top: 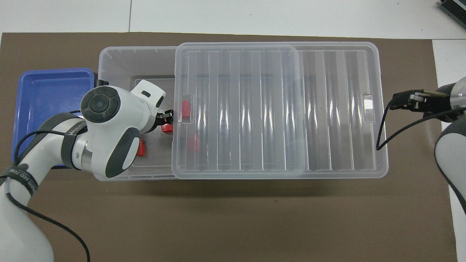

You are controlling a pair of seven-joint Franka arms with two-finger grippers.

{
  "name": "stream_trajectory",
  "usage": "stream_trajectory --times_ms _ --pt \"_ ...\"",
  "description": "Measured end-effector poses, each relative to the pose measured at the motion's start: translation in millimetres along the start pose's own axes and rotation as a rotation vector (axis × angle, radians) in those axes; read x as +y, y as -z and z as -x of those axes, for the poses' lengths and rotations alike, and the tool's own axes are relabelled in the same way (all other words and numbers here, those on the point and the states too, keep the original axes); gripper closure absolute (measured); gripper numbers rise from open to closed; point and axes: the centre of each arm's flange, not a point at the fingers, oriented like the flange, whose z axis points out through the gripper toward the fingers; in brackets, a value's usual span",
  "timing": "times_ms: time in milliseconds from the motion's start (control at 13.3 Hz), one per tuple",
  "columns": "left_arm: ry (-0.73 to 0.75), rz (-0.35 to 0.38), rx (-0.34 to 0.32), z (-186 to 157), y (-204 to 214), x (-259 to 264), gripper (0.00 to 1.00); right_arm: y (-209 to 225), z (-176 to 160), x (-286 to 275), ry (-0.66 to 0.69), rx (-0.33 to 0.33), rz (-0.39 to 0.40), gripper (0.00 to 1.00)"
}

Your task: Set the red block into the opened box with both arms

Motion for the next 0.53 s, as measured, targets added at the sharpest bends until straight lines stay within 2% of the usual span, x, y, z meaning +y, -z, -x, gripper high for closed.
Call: stream_trajectory --times_ms 75,151,301,527 --pt "0.003 -0.011 -0.009 -1 25 -2 0.24 -6 -2 5 0.002 0.001 0.001 0.28" --pt "0.005 -0.022 -0.020 -2 49 -4 0.24 -12 -4 9 0.015 0.005 0.000 0.28" --pt "-0.013 -0.038 -0.035 -10 86 -17 0.24 -24 -7 15 0.033 0.014 -0.001 0.46" --pt "-0.058 -0.043 -0.029 -37 134 -65 0.24 -39 -8 25 0.048 0.033 -0.002 0.50"
